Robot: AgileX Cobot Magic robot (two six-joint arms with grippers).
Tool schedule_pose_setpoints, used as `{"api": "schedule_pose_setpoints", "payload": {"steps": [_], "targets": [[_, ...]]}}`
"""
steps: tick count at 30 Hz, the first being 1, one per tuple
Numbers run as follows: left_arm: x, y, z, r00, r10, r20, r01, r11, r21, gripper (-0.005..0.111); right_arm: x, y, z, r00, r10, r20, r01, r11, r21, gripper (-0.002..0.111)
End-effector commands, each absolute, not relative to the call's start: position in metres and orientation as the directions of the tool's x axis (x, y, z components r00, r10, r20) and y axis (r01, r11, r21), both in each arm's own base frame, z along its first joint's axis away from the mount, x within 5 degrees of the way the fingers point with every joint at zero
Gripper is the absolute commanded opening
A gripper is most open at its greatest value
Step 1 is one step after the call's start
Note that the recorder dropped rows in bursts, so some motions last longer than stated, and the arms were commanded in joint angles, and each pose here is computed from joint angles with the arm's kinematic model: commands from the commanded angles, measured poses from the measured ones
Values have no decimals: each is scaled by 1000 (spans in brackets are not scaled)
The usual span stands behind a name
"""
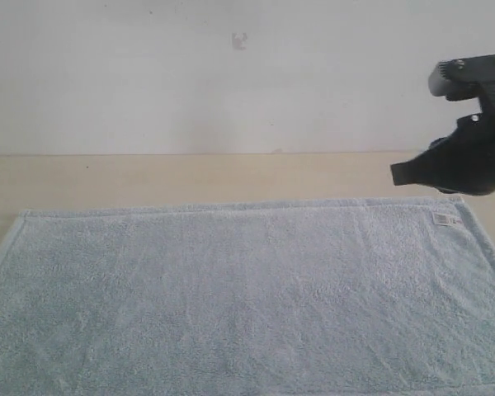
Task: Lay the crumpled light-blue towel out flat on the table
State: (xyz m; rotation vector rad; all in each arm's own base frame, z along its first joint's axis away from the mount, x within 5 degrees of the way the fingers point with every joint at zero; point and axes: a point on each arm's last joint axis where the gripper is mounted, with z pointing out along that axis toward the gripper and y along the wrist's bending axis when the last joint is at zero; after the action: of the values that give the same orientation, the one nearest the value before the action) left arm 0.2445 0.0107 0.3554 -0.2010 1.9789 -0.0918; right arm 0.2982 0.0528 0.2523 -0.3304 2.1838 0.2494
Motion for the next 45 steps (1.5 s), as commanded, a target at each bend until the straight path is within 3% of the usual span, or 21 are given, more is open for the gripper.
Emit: {"api": "schedule_pose_setpoints", "payload": {"steps": [1, 7, 11, 13, 18, 30, 33, 37, 40, 45], "targets": [[167, 3, 375, -239, -253, -937, -58, 967, -247, 4, 240, 47, 277, -467, -119, -877, -331, 942, 49, 0], [86, -2, 373, -109, -245, -963, -11, 969, -246, 4, 172, 45, 320, -264, -60, -963, -377, 925, 46, 0], [54, -3, 365, -33, -241, -970, 11, 970, -241, 4, 140, 43, 342, -194, 83, -978, -381, 912, 152, 0], [39, -5, 357, -67, -235, -970, 14, 972, -236, 4, 121, 46, 349, -163, 96, -982, -437, 885, 159, 0], [20, -6, 356, -30, -227, -973, 26, 973, -228, 4, 102, 45, 358, -86, 101, -991, -454, 881, 129, 0], [18, -6, 356, -23, -225, -974, 27, 974, -226, 4, 101, 45, 359, -82, 100, -992, -459, 879, 127, 0], [18, -6, 356, -23, -225, -974, 27, 974, -226, 4, 106, 46, 351, -133, 102, -986, -458, 876, 153, 0], [18, -6, 356, -23, -225, -974, 27, 974, -226, 4, 92, 29, 327, -133, 175, -976, -294, 933, 207, 0], [18, -6, 356, -23, -225, -974, 27, 974, -226, 4, 77, 14, 298, -24, 208, -978, -164, 964, 209, 0], [18, -6, 356, -23, -225, -974, 27, 974, -226, 4, 58, 7, 255, 69, 166, -984, -130, 979, 156, 0]]}}
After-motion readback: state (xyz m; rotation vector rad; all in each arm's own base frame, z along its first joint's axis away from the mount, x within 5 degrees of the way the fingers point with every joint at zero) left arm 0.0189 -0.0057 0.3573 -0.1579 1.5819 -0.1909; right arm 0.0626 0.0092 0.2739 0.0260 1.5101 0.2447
